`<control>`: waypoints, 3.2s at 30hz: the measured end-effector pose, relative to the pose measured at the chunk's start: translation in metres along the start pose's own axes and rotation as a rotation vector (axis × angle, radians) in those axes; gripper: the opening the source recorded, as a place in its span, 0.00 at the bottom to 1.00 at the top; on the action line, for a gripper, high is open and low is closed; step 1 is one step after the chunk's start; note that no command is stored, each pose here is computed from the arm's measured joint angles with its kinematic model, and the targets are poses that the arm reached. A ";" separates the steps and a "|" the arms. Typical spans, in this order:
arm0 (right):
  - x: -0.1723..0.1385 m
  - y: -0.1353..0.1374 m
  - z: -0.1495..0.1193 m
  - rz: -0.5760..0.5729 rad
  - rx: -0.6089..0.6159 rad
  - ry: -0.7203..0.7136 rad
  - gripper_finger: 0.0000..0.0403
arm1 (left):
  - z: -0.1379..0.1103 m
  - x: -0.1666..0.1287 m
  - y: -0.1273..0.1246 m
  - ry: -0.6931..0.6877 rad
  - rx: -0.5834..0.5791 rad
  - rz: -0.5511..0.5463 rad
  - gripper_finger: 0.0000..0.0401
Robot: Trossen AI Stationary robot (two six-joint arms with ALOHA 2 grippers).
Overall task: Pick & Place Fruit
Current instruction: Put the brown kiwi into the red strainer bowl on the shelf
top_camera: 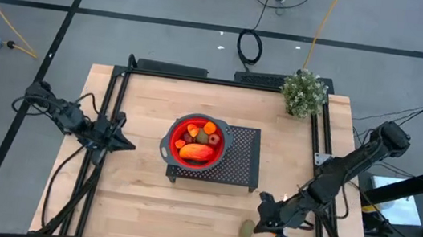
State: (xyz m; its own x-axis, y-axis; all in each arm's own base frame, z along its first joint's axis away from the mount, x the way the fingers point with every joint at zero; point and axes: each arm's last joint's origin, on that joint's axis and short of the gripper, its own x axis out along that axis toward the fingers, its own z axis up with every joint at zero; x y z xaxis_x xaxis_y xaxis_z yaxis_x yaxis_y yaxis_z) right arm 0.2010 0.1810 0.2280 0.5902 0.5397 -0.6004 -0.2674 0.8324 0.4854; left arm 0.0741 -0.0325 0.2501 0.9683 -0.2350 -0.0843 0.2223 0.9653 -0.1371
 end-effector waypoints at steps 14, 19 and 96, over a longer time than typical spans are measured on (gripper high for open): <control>0.015 -0.005 -0.006 0.010 -0.195 0.069 0.01 | -0.018 0.011 0.000 -0.027 -0.030 -0.011 0.02; 0.015 -0.008 -0.003 0.002 -0.200 0.059 0.01 | -0.024 0.013 -0.002 -0.002 -0.025 -0.063 0.01; 0.019 -0.024 -0.002 -0.060 -0.305 0.114 0.58 | -0.037 0.012 0.002 0.117 0.113 0.007 0.05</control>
State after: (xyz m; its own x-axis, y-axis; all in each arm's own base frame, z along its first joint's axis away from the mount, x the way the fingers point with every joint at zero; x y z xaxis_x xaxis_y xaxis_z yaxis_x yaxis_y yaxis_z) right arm 0.2167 0.1719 0.2036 0.5277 0.4845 -0.6977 -0.4602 0.8535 0.2446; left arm 0.0823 -0.0374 0.2126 0.9513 -0.2340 -0.2006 0.2338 0.9720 -0.0253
